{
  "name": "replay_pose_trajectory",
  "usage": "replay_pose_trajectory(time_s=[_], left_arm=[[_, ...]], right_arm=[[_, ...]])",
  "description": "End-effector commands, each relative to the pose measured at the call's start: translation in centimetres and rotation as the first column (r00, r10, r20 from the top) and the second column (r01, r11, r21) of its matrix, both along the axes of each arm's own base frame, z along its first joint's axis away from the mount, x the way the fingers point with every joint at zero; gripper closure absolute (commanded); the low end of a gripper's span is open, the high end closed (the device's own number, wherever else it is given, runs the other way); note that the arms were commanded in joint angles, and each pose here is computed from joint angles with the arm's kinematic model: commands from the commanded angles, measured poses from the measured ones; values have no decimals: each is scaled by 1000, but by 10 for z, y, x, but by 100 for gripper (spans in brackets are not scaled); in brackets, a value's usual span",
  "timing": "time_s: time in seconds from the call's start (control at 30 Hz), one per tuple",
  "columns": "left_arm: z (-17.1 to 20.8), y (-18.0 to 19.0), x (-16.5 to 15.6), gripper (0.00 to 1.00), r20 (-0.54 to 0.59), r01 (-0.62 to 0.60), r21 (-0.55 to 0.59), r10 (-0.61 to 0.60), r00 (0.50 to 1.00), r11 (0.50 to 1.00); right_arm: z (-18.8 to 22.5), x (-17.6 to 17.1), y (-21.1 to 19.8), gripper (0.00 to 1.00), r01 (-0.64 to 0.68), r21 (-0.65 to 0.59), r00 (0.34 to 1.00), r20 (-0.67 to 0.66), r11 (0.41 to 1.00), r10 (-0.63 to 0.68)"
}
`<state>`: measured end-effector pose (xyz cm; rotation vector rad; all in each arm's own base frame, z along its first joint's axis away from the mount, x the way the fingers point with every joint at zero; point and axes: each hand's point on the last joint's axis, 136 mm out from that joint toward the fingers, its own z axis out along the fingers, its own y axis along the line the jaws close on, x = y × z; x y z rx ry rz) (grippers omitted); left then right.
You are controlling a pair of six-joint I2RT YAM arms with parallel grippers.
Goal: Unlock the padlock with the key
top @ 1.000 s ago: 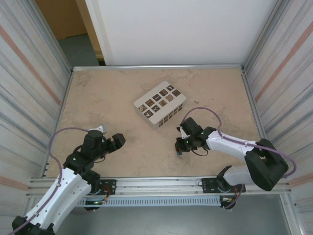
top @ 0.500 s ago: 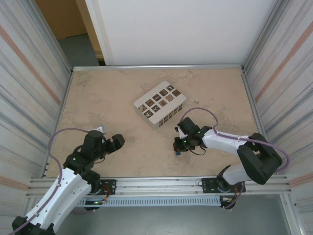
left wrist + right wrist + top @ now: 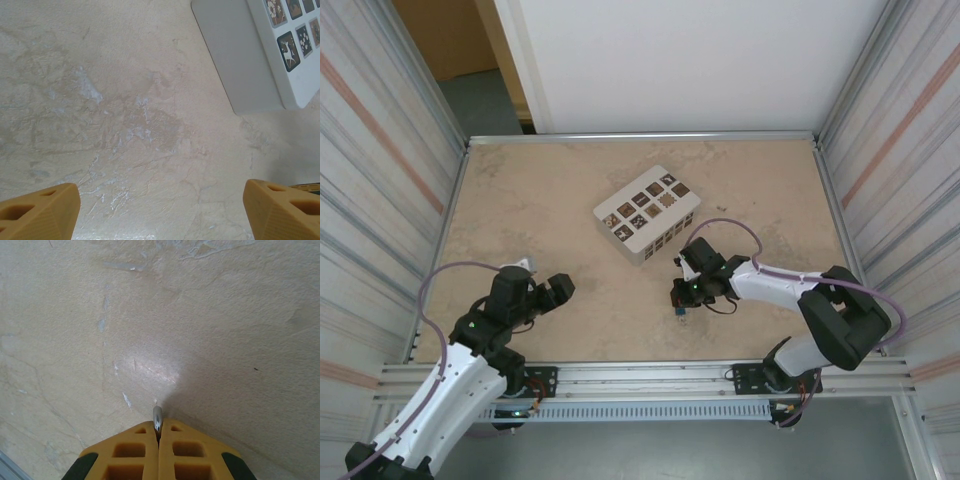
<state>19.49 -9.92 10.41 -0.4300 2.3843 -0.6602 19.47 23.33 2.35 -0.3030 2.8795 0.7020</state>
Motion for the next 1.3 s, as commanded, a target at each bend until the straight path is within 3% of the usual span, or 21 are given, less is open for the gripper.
replay_pose_trajectory(time_s=[0.0,0.53,1.27], left_arm=[[5,5,2,15,14,-22,7,22,1000,1000],[5,5,2,15,10,-23,6,23,1000,1000],[7,5,1,14,8,-24,-1,24,1000,1000]], right_arm=[[-8,-4,-4,100,-20,-42,1000,-15,999,19],[-4,-3,-5,87,-25,-49,1000,5,998,25],[28,4,-20,39,-2,-65,991,134,998,10]])
